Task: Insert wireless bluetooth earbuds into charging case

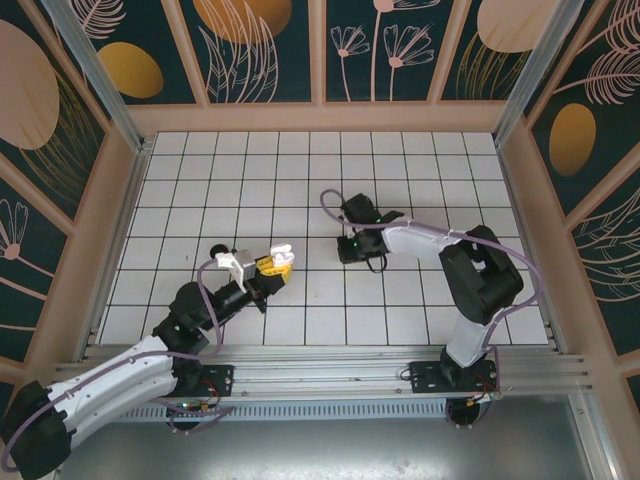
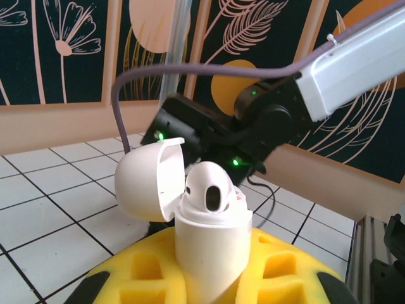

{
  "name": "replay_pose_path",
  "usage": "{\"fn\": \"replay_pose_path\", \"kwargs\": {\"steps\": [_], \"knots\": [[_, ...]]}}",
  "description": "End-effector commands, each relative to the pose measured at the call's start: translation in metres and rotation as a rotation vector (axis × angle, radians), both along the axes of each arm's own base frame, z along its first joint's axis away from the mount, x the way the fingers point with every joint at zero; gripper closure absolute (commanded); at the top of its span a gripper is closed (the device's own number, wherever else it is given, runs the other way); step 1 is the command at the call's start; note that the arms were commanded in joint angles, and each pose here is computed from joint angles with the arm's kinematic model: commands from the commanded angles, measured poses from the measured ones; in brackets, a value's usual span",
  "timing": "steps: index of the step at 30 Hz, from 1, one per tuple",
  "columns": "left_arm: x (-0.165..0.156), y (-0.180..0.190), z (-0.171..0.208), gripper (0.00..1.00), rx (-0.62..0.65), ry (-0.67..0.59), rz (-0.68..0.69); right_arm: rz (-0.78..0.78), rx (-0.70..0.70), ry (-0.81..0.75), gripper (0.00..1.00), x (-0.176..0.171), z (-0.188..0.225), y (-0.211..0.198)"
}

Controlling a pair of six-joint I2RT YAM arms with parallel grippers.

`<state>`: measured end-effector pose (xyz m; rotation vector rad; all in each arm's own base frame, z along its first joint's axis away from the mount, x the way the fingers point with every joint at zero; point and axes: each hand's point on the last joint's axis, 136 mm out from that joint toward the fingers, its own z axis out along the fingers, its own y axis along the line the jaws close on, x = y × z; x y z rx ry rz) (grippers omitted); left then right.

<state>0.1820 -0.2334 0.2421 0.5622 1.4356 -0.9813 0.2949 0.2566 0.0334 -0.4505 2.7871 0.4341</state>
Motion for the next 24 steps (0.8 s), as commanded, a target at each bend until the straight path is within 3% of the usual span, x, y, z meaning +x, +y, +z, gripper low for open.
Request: {"fn": "replay_pose_path", "kwargs": {"steps": [1, 5, 14, 24], "knots": [[0.001, 0.005, -0.003, 1.0, -0.019, 0.028, 0.021, 0.029, -0.021, -0.056, 0.87, 0.003, 0.004, 0.01], [0.0, 0.006, -0.006, 1.0, -0.014, 0.045, 0.02, 0.039, -0.151, -0.063, 0.84, -0.003, -0.006, 0.006], [0.0, 0.006, -0.005, 1.0, -0.023, 0.048, 0.023, -0.004, -0.134, -0.094, 0.74, -0.012, 0.01, -0.003], [-0.001, 0.006, -0.005, 1.0, -0.024, 0.048, 0.017, -0.119, -0.138, -0.041, 0.71, -0.017, 0.024, -0.013]]}}
